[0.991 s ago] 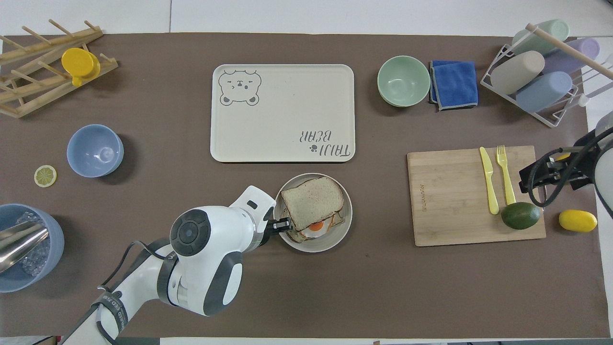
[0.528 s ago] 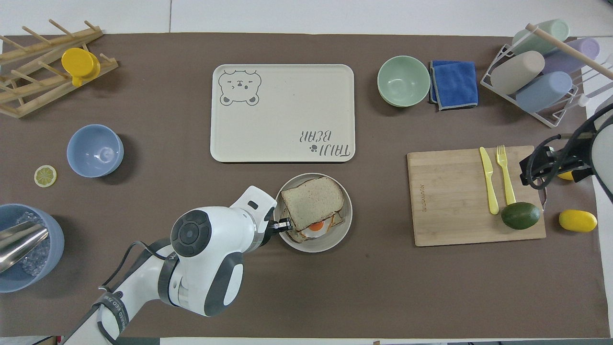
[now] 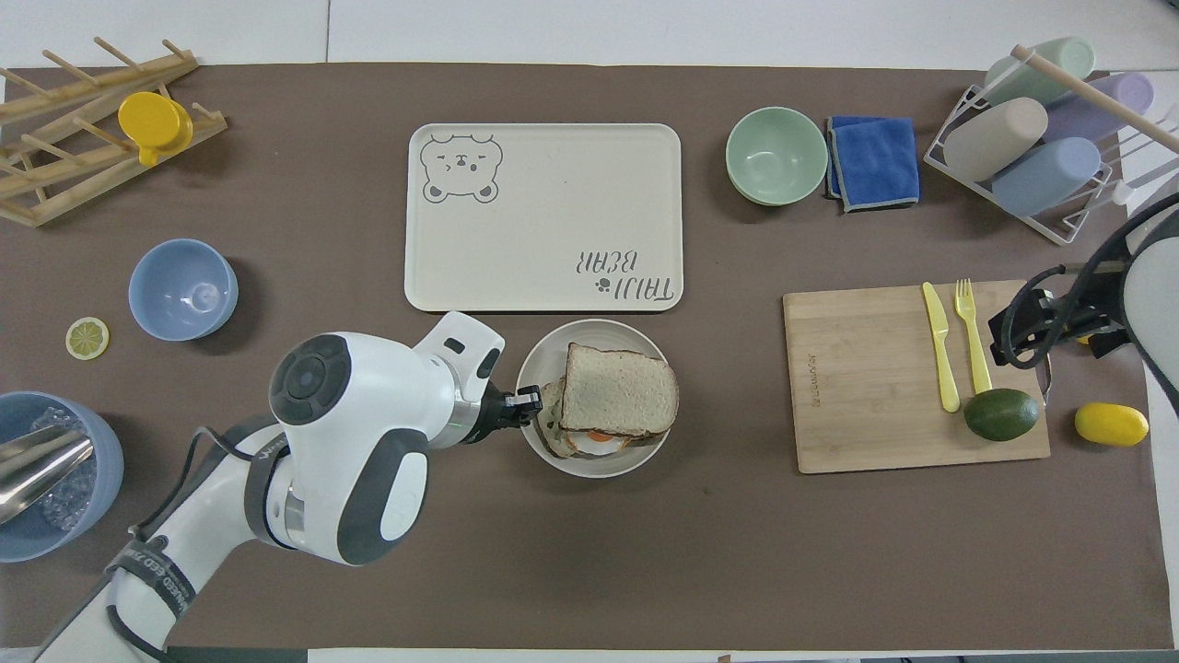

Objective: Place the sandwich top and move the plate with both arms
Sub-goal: 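Grasp the plate rim with the left gripper, then slide the plate with the left gripper onto the bear tray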

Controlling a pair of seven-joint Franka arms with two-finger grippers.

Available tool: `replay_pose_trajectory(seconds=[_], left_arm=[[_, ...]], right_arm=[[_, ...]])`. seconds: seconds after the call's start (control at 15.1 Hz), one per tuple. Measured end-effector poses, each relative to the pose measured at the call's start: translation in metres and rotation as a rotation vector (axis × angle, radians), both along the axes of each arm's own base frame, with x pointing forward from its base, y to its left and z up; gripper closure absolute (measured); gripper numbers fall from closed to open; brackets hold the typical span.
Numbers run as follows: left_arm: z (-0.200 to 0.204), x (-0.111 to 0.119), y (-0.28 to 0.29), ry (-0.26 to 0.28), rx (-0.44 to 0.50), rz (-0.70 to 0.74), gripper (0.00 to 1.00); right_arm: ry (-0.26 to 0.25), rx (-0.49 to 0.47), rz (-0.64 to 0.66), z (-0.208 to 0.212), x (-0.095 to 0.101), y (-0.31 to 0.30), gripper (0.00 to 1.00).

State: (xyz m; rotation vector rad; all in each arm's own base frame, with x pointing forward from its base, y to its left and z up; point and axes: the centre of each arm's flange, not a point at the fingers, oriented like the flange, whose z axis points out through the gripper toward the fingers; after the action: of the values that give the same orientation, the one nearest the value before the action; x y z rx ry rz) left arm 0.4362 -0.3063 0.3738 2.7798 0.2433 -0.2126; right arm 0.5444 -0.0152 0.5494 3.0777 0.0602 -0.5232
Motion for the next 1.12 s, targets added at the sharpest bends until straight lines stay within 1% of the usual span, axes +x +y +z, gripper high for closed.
replay_pose_trajectory(seconds=[0.07, 0.2, 0.26, 0.4, 0.53, 0.73, 0.86, 0.99, 1.12], left_arm=[[0.020, 0.016, 0.008, -0.003, -0.012, 0.010, 0.96], [0.052, 0.048, 0.028, -0.051, -0.009, 0.026, 0.96], [0.061, 0.064, 0.037, -0.077, 0.000, 0.032, 0.96], [0.066, 0.095, 0.049, -0.101, 0.015, 0.033, 0.96], [0.053, 0.126, 0.055, -0.102, 0.021, 0.038, 0.96], [0.014, 0.171, 0.057, -0.085, 0.018, 0.029, 0.96], [-0.008, 0.200, 0.051, -0.084, 0.008, 0.033, 0.96], [-0.024, 0.216, 0.050, -0.080, 0.005, 0.039, 0.96], [-0.030, 0.221, 0.050, -0.094, 0.007, 0.035, 0.96]], right_arm=[[0.001, 0.001, 0.003, 0.000, 0.000, 0.001, 0.00], [0.003, 0.003, 0.013, -0.001, -0.001, 0.007, 0.00], [0.004, 0.003, 0.016, 0.000, -0.002, 0.009, 0.00], [0.003, 0.001, 0.013, 0.000, -0.003, 0.011, 0.00], [0.001, 0.000, 0.012, 0.001, -0.004, 0.012, 0.00], [0.000, 0.000, 0.011, 0.002, -0.004, 0.013, 0.00], [0.000, 0.000, 0.011, 0.002, -0.004, 0.013, 0.00], [-0.001, 0.000, 0.011, 0.002, -0.004, 0.013, 0.00], [-0.003, 0.000, 0.009, 0.003, -0.005, 0.012, 0.00]])
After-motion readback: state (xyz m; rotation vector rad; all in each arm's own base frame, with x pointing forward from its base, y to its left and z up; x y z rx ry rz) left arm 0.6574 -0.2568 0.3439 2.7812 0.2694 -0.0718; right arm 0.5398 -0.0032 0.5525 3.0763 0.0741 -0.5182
